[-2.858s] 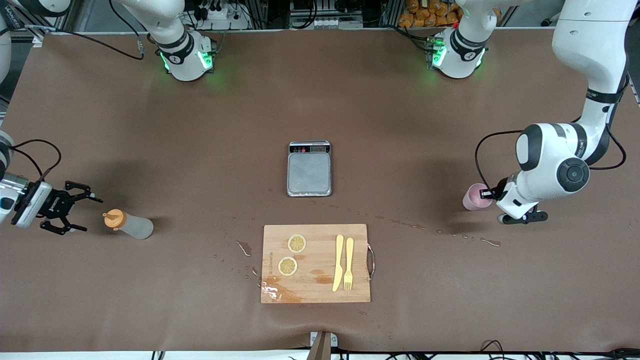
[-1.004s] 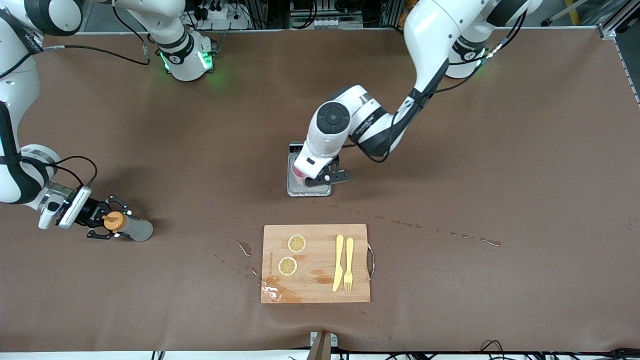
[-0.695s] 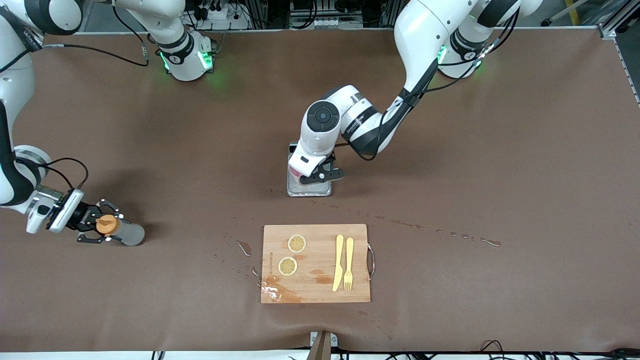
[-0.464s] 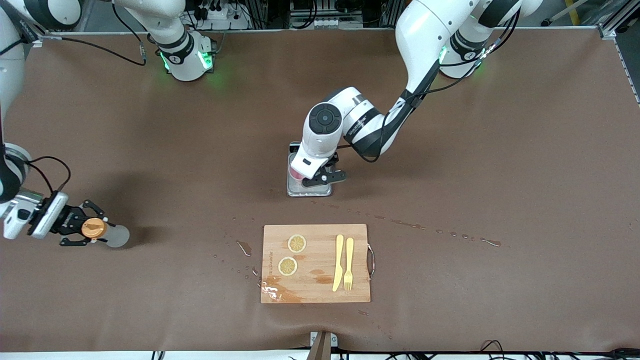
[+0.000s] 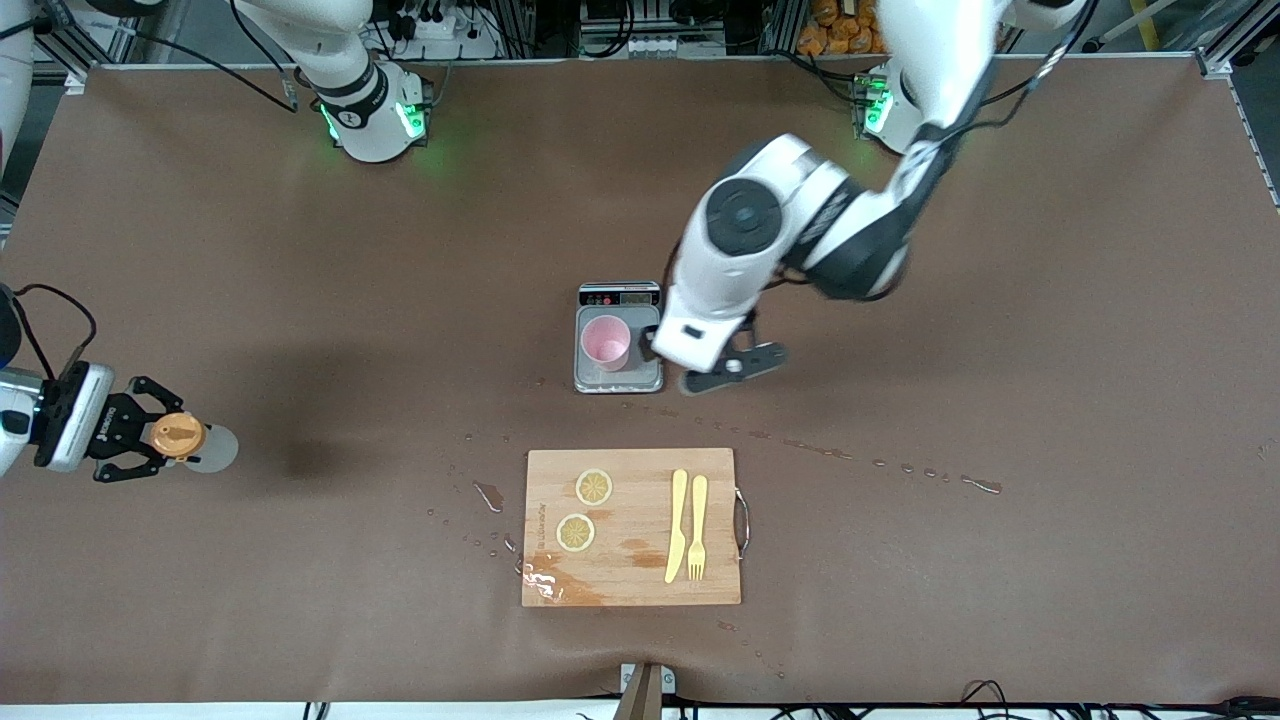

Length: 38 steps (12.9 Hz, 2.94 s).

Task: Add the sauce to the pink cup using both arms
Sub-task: 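Lift the bottle with the right gripper while the left gripper withdraws, then tilt the bottle nozzle over the pink cup with the right gripper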

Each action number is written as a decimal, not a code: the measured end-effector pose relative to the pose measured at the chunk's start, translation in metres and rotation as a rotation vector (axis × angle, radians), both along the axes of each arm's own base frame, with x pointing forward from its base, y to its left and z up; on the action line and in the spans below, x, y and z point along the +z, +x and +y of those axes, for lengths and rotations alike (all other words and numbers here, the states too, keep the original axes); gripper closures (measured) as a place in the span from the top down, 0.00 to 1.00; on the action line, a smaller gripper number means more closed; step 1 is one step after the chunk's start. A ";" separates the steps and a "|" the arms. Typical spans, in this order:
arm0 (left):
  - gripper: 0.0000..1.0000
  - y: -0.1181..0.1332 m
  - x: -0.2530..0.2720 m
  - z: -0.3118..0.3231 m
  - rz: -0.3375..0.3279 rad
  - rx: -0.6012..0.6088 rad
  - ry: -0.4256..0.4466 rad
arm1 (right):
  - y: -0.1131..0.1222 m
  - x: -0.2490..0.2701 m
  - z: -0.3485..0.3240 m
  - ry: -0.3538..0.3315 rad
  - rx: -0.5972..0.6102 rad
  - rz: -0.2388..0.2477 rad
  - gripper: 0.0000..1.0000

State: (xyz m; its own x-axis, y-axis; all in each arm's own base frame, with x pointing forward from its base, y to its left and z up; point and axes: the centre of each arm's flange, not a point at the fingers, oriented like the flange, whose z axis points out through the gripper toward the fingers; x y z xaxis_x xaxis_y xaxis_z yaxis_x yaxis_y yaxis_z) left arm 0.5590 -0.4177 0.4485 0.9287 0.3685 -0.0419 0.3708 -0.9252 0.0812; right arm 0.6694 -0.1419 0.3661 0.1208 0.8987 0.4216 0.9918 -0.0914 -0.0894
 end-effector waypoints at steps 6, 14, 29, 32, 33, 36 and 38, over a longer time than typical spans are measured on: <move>1.00 0.028 0.121 0.166 -0.043 -0.013 0.043 | 0.001 0.044 0.235 -0.475 0.166 0.119 0.43; 1.00 0.011 0.169 0.288 -0.052 -0.276 0.092 | -0.073 0.035 0.435 -0.796 0.165 0.106 0.43; 1.00 -0.005 0.171 0.331 -0.027 -0.297 0.109 | -0.181 -0.003 0.553 -1.353 0.109 -0.036 0.43; 1.00 -0.004 0.171 0.336 -0.027 -0.290 0.109 | -0.180 -0.007 0.557 -1.406 0.164 -0.081 0.43; 1.00 -0.004 0.171 0.337 -0.027 -0.290 0.109 | -0.180 -0.007 0.557 -1.407 0.172 -0.079 0.43; 1.00 -0.004 0.171 0.339 -0.027 -0.288 0.109 | -0.176 -0.005 0.554 -1.403 0.168 -0.079 0.43; 1.00 -0.003 0.171 0.342 -0.026 -0.282 0.110 | -0.173 -0.002 0.553 -1.392 0.162 -0.079 0.43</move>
State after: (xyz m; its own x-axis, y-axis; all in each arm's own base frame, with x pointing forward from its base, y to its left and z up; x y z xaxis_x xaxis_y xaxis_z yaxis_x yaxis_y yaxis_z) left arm 0.5556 -0.0757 0.6195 0.9953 0.0967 0.0093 0.0969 -0.9951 -0.0186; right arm 0.4960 0.4115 0.3640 -0.0046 0.5816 -0.8135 0.9978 0.0562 0.0345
